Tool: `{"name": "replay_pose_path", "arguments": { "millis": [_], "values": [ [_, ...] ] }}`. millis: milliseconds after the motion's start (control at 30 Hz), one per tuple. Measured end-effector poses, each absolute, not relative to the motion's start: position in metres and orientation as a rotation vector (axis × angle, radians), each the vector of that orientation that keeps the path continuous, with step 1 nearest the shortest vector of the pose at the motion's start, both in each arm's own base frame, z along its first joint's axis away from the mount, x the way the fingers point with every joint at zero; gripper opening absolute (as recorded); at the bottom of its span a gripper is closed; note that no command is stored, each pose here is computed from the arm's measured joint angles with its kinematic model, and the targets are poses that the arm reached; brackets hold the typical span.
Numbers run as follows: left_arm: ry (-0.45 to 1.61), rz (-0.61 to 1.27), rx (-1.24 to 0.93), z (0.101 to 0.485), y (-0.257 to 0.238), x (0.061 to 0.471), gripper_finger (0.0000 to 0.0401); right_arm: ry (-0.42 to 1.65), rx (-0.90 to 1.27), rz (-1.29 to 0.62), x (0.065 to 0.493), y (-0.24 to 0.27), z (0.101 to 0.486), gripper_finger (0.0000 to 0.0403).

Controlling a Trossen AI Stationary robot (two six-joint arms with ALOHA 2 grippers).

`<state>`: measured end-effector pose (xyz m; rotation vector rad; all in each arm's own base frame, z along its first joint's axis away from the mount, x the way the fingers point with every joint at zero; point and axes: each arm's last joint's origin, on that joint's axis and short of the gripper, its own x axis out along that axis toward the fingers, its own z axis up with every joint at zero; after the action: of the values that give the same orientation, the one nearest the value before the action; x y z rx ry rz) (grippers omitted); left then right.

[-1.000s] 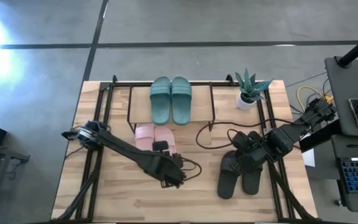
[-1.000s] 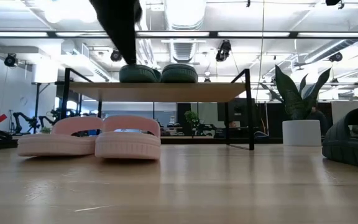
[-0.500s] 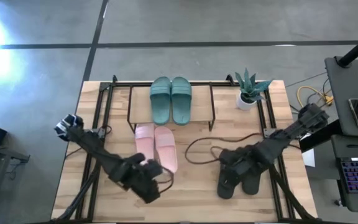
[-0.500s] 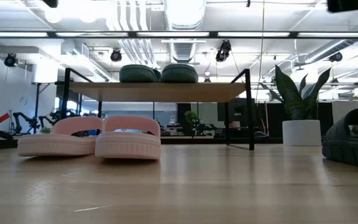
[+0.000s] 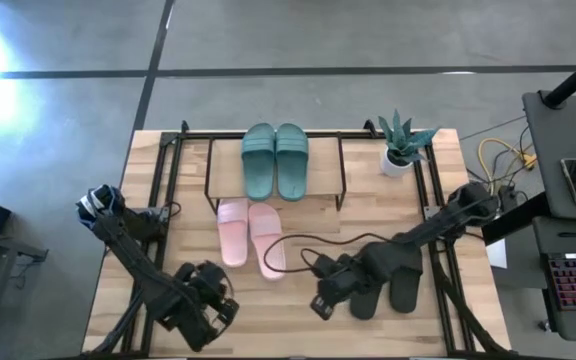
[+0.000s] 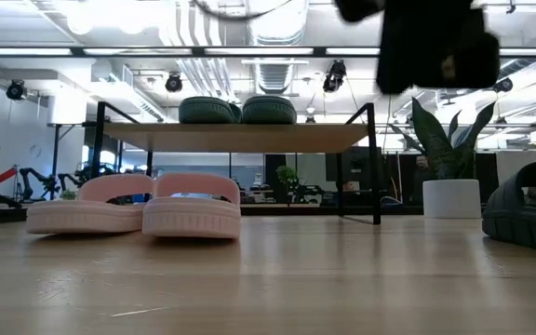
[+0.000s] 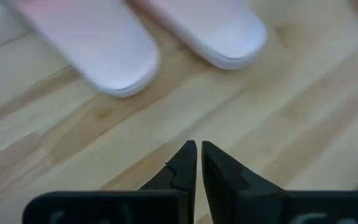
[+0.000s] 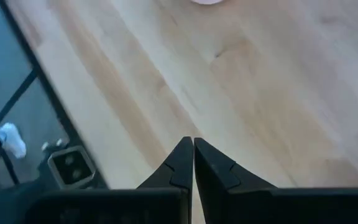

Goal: Pick and place slides into the shelf
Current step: Put the pink slide under the shelf

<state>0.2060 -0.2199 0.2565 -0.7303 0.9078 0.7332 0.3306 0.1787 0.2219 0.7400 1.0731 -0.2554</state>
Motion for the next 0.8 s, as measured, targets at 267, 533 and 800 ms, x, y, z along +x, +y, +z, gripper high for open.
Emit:
{"name": "replay_pose_path", "arguments": {
  "millis": [267, 533, 800],
  "values": [
    [0.811, 0.757, -0.821, 0.261, -0.217, 0.185, 0.001, 1.103, 0.801, -0.29, 0.356, 0.174, 0.183, 0.0008],
    [0.718, 0.722, -0.858, 0.275, -0.199, 0.171, 0.001, 1.016, 0.844, -0.183, 0.386, 0.169, 0.16, 0.0008],
    [0.692, 0.677, -0.833, 0.285, -0.19, 0.165, 0.001, 0.958, 0.773, -0.14, 0.407, 0.152, 0.154, 0.0008]
  ]
}}
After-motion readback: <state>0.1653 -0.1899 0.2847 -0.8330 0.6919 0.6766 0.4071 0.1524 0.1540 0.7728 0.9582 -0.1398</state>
